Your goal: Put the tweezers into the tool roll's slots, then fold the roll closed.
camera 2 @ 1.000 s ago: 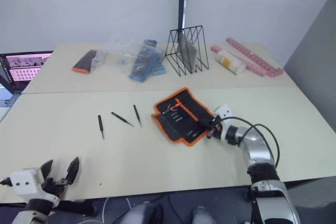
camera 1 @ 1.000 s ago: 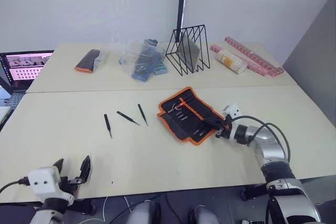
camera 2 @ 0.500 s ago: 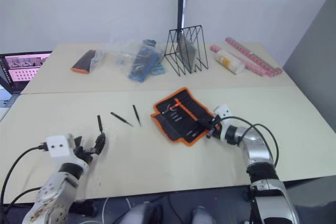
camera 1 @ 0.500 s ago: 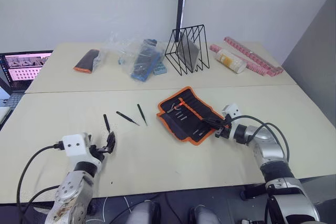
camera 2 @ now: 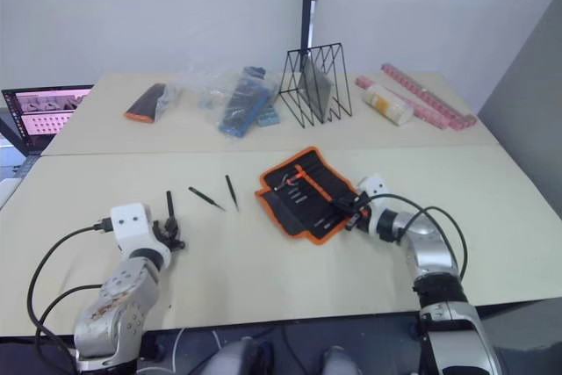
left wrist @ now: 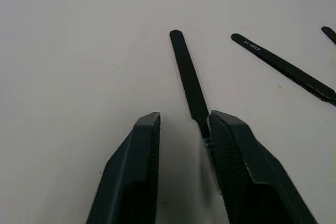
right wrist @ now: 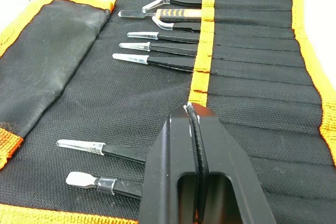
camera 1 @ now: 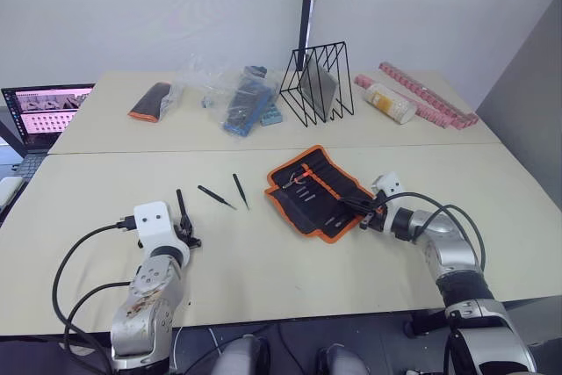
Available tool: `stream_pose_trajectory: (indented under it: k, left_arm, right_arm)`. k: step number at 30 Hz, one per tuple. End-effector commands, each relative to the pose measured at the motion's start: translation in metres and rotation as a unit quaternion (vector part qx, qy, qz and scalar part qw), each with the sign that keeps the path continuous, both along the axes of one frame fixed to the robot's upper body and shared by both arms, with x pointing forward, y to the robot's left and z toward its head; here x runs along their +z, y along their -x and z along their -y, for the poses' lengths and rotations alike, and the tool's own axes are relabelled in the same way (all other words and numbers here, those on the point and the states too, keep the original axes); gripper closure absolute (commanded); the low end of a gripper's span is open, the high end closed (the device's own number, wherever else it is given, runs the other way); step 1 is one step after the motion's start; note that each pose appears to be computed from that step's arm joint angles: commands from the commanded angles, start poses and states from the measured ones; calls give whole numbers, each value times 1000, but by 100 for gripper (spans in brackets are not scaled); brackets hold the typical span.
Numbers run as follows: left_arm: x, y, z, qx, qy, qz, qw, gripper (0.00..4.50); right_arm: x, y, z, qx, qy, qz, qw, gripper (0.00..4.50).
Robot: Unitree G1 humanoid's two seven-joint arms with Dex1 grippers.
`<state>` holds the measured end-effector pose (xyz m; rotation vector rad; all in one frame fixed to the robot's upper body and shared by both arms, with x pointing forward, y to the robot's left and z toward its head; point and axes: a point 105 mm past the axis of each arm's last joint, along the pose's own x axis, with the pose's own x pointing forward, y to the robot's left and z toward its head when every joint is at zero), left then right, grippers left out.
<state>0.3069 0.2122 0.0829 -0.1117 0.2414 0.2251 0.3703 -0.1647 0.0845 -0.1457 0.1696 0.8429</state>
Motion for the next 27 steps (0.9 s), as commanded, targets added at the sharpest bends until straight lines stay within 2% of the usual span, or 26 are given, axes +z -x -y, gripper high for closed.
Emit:
stream_pose_trajectory:
  k: [1, 8, 19, 23, 27]
  left_arm:
    - [-13, 0, -6, 13, -10, -30, 999, 444]
    - [-3, 3, -30, 29, -30, -11, 999, 448]
    - [45, -5, -46, 3, -61, 72, 996, 448]
    - [44, -7, -43, -14, -42, 65, 997, 448]
    - [44, -4, -34, -24, -18, 64, 997, 335]
  right_arm:
    - [-11, 5, 1, 0, 10, -19, 1000, 450]
    - [-12, 6, 1, -2, 9, -20, 1000, 450]
    - [-13, 7, 3, -6, 8, -20, 1000, 450]
    - [-13, 7, 3, -8, 7, -19, 1000, 450]
    - [-14, 8, 3, -10, 6, -19, 1000, 450]
